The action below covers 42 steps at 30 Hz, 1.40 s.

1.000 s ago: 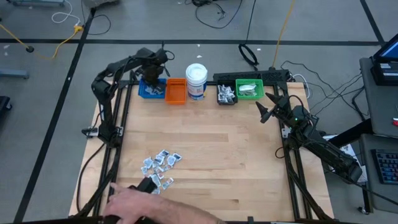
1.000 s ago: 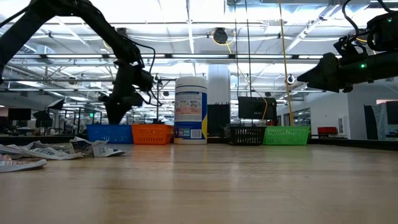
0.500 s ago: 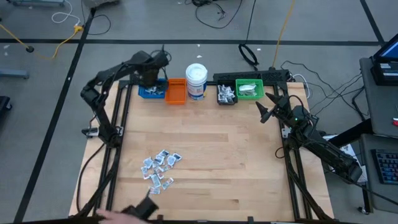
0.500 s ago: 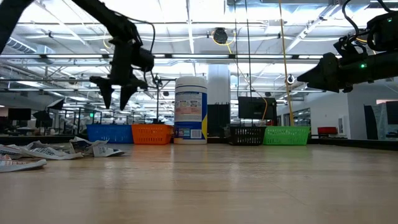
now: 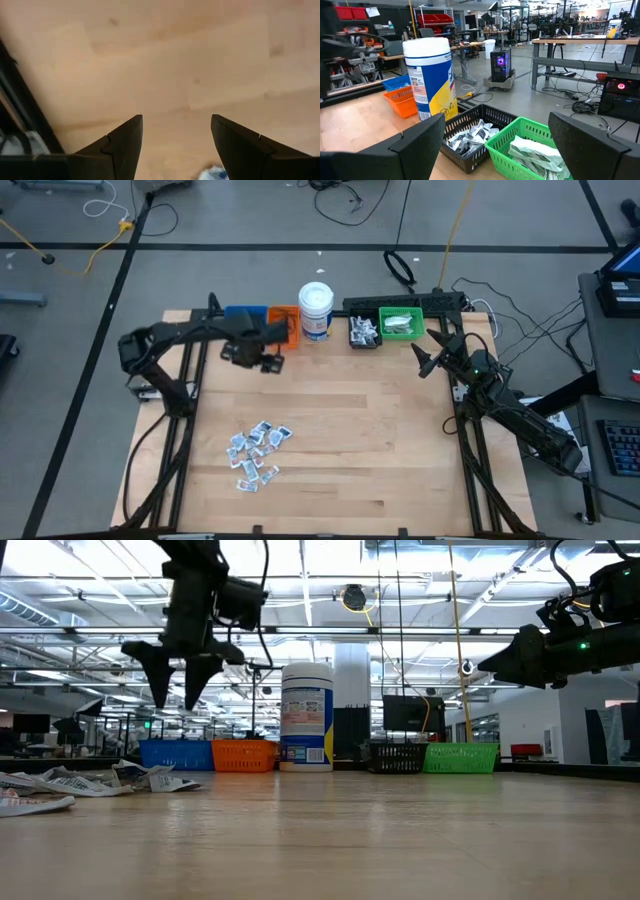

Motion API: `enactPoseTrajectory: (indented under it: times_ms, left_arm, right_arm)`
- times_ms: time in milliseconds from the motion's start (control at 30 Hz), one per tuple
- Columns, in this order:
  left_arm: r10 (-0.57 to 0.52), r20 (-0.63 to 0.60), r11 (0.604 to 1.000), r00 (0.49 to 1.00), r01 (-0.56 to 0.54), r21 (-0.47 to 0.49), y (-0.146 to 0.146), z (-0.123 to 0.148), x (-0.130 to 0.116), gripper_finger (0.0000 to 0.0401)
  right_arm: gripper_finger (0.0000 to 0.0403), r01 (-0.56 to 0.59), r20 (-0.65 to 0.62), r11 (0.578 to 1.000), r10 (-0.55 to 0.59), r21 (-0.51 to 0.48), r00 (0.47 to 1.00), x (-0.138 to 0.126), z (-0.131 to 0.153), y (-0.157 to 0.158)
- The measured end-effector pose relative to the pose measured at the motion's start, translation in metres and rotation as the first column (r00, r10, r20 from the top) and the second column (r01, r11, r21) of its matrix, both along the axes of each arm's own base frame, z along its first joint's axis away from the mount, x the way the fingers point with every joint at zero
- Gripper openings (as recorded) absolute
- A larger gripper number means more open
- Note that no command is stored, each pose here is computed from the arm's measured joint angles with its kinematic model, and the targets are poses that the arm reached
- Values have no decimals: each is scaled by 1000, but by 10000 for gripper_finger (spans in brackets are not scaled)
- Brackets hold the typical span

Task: Pick & Place First Aid Supplies
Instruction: Put the alcohol pad into the blue bin

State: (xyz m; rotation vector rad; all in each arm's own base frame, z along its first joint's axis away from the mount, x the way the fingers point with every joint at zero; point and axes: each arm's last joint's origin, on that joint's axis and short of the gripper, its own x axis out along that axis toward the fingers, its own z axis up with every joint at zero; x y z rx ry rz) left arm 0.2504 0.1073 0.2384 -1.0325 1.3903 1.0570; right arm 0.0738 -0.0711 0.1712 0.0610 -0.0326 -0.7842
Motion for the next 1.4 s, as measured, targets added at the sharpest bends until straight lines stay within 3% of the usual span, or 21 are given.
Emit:
enactPoseTrajectory:
  times_ms: [267, 667, 867, 1133, 1400]
  left_arm:
    - [-52, -1, 998, 999, 52, 22, -64, 0, 19, 241]
    - [-82, 48, 996, 995, 81, 30, -146, 0, 25, 241]
    - [-116, 43, 993, 992, 115, 30, -156, -11, 25, 241]
    - [-123, 11, 992, 992, 123, 13, -156, -48, 23, 241]
    - [-156, 63, 987, 986, 155, 30, -153, -86, 19, 241]
  right_arm:
    - [352, 0, 0, 1000, 0, 0, 1000, 0, 0, 0]
    - [352, 0, 0, 1000, 0, 0, 1000, 0, 0, 0]
    - [352, 0, 0, 1000, 0, 0, 1000, 0, 0, 0]
    - [352, 0, 0, 1000, 0, 0, 1000, 0, 0, 0]
    - [352, 0, 0, 1000, 0, 0, 1000, 0, 0, 0]
